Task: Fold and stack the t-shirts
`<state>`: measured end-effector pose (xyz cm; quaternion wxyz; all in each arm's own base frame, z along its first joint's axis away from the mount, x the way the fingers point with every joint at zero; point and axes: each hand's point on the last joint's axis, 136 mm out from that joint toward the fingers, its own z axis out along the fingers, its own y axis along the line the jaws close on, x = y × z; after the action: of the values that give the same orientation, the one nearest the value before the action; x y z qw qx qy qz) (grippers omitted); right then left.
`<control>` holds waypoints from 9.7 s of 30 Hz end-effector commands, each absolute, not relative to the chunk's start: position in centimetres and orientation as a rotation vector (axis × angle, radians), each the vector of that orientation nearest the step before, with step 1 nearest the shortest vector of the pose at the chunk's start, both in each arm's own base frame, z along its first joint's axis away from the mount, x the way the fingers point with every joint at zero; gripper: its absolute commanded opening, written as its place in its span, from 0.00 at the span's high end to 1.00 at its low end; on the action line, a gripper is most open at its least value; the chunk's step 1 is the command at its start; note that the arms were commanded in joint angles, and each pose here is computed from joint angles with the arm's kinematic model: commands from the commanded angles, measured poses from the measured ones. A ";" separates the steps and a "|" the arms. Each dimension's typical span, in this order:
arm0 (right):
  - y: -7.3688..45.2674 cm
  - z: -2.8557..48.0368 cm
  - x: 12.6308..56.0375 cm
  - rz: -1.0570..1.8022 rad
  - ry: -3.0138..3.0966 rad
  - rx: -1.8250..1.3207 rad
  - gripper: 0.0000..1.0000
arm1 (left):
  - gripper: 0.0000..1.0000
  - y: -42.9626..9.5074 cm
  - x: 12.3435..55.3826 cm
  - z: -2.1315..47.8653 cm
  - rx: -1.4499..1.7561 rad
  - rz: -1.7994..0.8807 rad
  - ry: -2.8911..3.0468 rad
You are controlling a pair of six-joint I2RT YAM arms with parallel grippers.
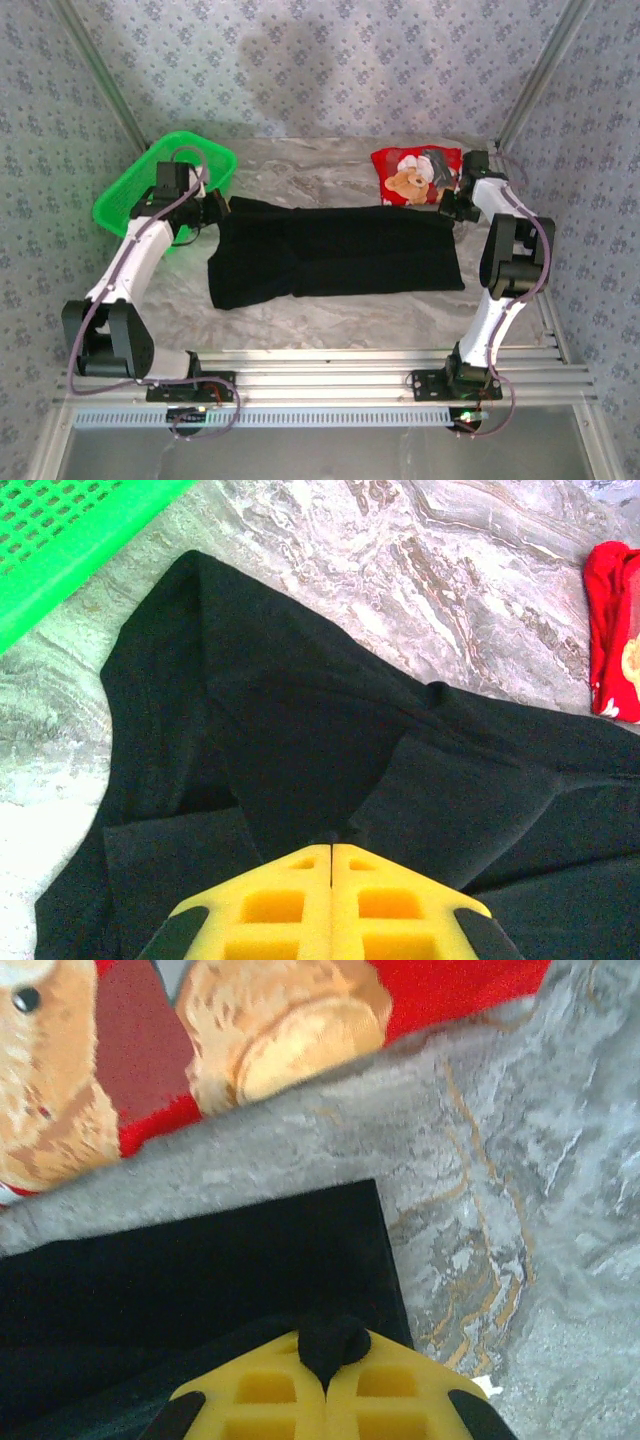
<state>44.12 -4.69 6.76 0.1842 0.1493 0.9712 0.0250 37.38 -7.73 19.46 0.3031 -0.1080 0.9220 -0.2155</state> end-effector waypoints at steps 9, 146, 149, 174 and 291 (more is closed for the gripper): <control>-6.8 6.8 42.2 -0.009 2.741 0.504 1.00 | 1.00 -5.1 33.7 17.7 -0.406 -0.427 2.497; 3.3 9.1 36.4 0.410 2.769 0.506 0.00 | 0.77 -25.4 23.6 8.4 0.872 -0.716 2.772; 1.8 9.3 38.9 0.413 2.727 0.580 0.00 | 0.65 -25.3 21.3 7.8 0.951 -0.725 2.800; 1.0 3.6 42.5 0.271 2.815 0.571 0.00 | 0.77 -15.1 27.1 8.2 0.020 -0.594 2.739; 38.2 4.3 27.8 1.345 3.119 -0.187 0.69 | 0.80 -8.6 25.4 -1.0 -0.636 -0.299 3.002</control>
<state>27.48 37.97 4.33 -0.1272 -0.0589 0.9093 0.3919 28.83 -9.67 1.68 0.0909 -0.2059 0.9655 -0.1311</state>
